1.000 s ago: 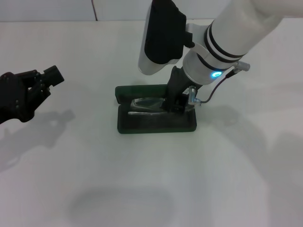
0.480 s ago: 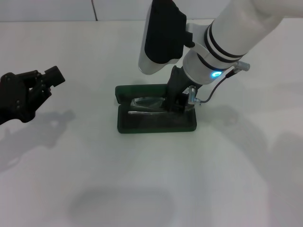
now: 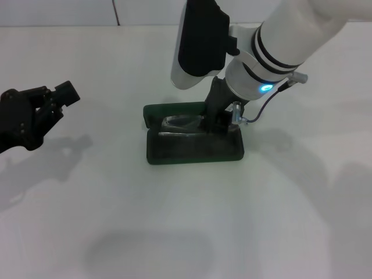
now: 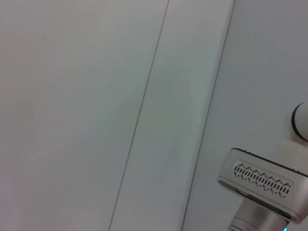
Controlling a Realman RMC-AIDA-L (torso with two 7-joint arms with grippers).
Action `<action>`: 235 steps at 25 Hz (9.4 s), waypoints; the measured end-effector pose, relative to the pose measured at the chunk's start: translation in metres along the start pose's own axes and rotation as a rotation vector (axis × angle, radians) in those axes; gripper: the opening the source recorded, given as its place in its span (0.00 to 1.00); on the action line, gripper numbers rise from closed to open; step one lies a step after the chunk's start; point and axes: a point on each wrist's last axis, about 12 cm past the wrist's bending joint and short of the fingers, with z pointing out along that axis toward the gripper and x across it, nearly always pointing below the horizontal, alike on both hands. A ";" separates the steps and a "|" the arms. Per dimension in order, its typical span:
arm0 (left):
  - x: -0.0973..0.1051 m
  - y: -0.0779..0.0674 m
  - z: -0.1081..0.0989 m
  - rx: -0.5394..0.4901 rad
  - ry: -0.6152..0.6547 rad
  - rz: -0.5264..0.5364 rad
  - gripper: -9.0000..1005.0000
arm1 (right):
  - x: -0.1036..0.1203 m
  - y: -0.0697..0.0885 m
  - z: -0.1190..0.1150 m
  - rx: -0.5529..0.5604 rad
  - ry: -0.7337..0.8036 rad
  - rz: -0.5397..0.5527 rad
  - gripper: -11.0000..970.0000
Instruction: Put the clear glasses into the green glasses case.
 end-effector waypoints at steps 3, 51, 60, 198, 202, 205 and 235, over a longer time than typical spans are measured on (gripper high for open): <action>0.000 0.000 0.001 0.002 0.000 0.001 0.08 | 0.000 0.000 0.000 0.003 -0.002 -0.004 0.14; -0.004 0.001 0.001 0.008 -0.010 0.004 0.10 | 0.056 0.006 -0.079 0.136 -0.243 0.179 0.16; -0.016 0.004 0.020 0.086 -0.029 0.005 0.10 | 0.180 0.005 -0.145 0.318 -0.483 0.493 0.16; 0.007 -0.019 0.095 0.354 0.186 0.060 0.20 | 0.251 0.041 -0.087 0.067 -0.803 0.602 0.17; 0.000 -0.024 0.078 0.393 0.103 0.113 0.25 | 0.236 0.059 -0.085 -0.051 -0.996 0.471 0.22; 0.000 -0.025 0.073 0.409 0.120 0.096 0.35 | 0.226 0.069 -0.083 -0.125 -1.082 0.397 0.35; -0.007 -0.023 0.044 0.476 0.239 -0.022 0.66 | 0.176 0.082 -0.053 -0.351 -1.002 0.250 0.83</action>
